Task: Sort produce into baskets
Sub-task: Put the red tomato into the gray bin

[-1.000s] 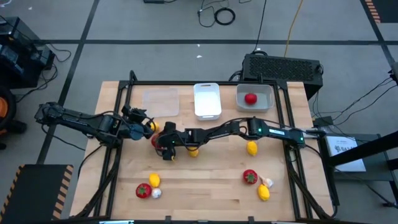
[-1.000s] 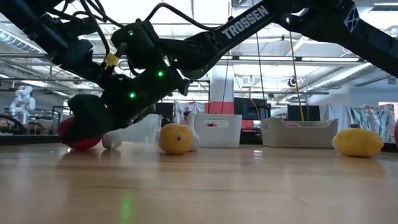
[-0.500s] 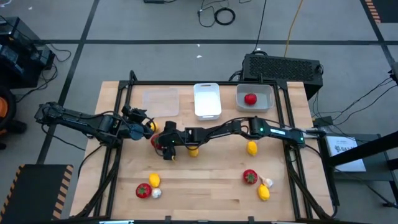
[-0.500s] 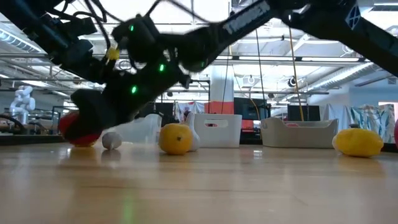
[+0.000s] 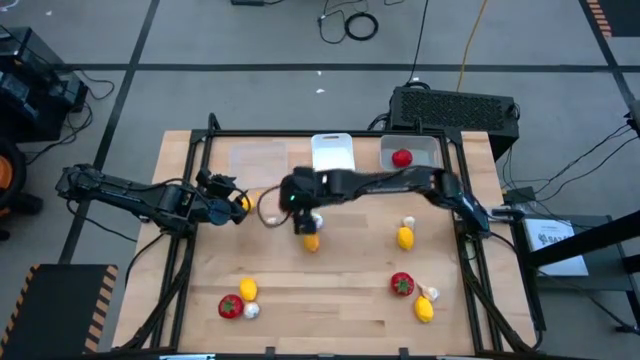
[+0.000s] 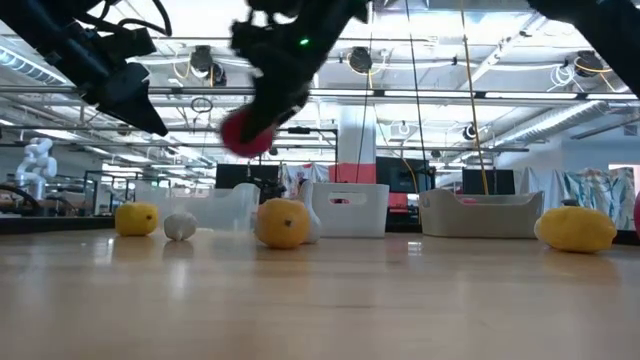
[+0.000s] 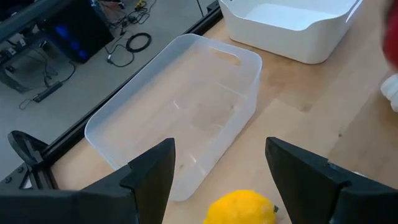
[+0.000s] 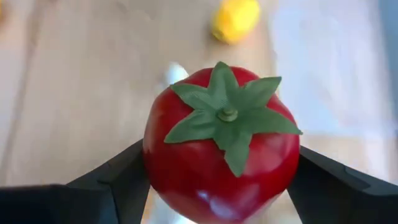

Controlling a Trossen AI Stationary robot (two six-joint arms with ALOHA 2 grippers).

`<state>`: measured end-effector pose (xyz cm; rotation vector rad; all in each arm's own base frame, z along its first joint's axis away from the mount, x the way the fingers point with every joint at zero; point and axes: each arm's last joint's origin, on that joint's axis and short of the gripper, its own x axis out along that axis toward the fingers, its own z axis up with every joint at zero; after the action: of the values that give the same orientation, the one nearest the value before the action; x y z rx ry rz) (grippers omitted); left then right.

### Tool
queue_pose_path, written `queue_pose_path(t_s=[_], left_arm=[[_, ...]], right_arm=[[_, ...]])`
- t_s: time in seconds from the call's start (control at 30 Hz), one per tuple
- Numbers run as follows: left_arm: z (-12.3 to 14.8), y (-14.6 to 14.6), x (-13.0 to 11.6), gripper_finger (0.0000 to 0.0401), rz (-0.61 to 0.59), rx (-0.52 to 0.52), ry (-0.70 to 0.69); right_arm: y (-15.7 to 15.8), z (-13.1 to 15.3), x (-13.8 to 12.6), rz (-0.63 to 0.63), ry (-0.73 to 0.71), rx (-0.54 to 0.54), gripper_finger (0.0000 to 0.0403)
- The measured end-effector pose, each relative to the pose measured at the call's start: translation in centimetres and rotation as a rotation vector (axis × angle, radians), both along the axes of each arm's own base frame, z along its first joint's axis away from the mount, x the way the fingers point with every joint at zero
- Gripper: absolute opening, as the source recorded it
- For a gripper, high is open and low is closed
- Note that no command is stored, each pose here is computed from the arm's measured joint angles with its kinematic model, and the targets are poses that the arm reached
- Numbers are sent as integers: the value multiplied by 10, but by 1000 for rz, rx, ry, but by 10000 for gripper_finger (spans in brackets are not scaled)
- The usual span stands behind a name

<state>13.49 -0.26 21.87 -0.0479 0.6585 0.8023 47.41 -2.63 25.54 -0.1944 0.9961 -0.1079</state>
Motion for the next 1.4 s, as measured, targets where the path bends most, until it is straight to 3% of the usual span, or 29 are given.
queue_pose_path(t_s=[0.23, 0.53, 0.73, 0.9, 1.1, 1.4], left_arm=[[0, 0, 0, 256, 11, -17, -15], [0, 0, 0, 256, 12, -16, -13], [0, 0, 0, 256, 11, -16, -13], [1, 1, 0, 256, 27, 18, -17], [5, 1, 4, 256, 23, 66, -56], [13, -1, 13, 256, -45, 127, -94]], right_arm=[[-53, 28, -46, -137, 195, -11, 302], [-134, 33, -130, -420, 507, 103, 303], [-166, 24, -207, -638, 494, 166, 304], [-172, 6, -252, -761, 440, 185, 304], [-176, -4, -282, -818, 474, 202, 304], [-180, -5, -294, -864, 527, 203, 304]])
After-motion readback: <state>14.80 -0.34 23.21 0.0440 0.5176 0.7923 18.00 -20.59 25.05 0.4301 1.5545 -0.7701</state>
